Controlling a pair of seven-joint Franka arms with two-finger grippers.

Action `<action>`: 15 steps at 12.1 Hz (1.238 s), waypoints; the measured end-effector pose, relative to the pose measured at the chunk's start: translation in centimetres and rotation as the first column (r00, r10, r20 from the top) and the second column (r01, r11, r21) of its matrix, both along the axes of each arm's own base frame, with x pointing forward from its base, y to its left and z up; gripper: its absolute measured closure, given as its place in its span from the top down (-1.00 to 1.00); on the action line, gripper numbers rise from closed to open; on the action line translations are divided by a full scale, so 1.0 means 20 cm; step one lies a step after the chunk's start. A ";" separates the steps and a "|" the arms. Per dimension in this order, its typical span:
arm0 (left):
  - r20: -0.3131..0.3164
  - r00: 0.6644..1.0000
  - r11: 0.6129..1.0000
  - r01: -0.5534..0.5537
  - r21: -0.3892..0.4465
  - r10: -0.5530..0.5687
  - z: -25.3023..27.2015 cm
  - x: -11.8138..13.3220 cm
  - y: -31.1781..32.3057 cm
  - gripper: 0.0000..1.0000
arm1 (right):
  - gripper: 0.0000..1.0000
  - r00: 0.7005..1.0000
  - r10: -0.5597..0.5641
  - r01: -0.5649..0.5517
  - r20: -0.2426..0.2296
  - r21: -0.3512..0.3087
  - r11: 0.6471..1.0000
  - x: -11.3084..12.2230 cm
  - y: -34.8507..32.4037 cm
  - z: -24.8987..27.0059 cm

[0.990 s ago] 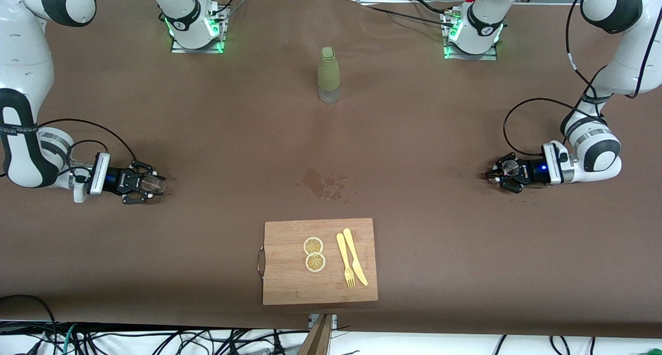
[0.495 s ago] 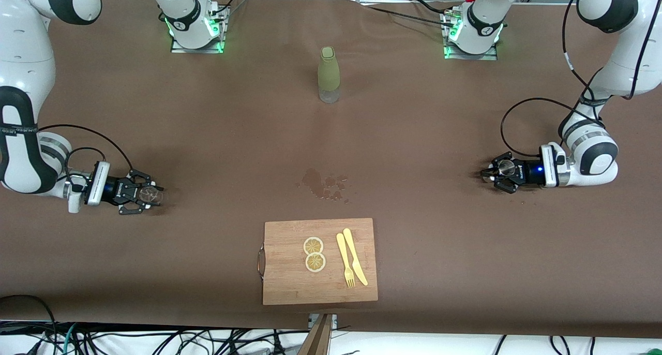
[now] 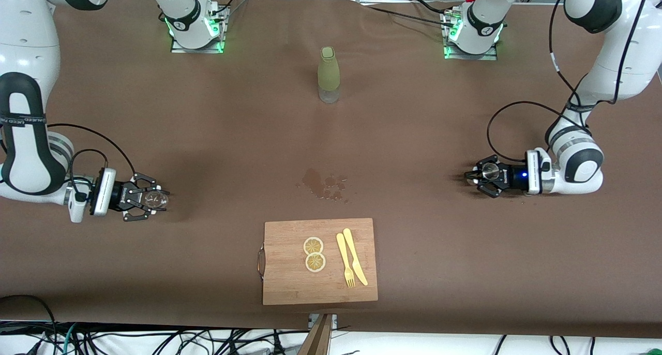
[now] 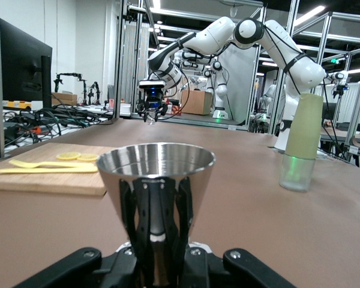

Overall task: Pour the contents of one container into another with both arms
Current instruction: 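Lift the glass with the right gripper while the left gripper carries the jigger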

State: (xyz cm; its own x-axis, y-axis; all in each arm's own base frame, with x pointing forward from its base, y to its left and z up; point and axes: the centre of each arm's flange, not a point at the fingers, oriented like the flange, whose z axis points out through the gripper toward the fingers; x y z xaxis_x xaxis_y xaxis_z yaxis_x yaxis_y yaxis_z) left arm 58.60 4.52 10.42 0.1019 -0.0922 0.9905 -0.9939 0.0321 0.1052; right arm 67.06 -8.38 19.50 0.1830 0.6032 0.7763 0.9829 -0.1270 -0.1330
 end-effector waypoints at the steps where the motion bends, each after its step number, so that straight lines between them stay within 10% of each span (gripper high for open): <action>1: -0.008 1.000 1.000 0.001 -0.008 -0.001 0.00 0.02 -0.06 -0.82 | -0.03 1.000 -0.018 0.018 -0.012 -0.015 1.000 0.02 0.06 0.04; 15: -0.028 0.987 0.988 -0.154 0.028 0.155 0.03 0.21 -0.93 -0.82 | -0.03 0.980 -0.177 0.140 -0.093 -0.314 0.939 0.09 1.21 0.46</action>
State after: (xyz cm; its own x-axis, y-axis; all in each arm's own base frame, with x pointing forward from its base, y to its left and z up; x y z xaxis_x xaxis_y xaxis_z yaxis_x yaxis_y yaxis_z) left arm 62.76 -13.98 10.99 0.1462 -0.0986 0.9843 -0.9831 -0.1250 0.1335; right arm 68.79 15.89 28.74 0.3743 0.7631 0.5268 0.9264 -0.3324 -0.1767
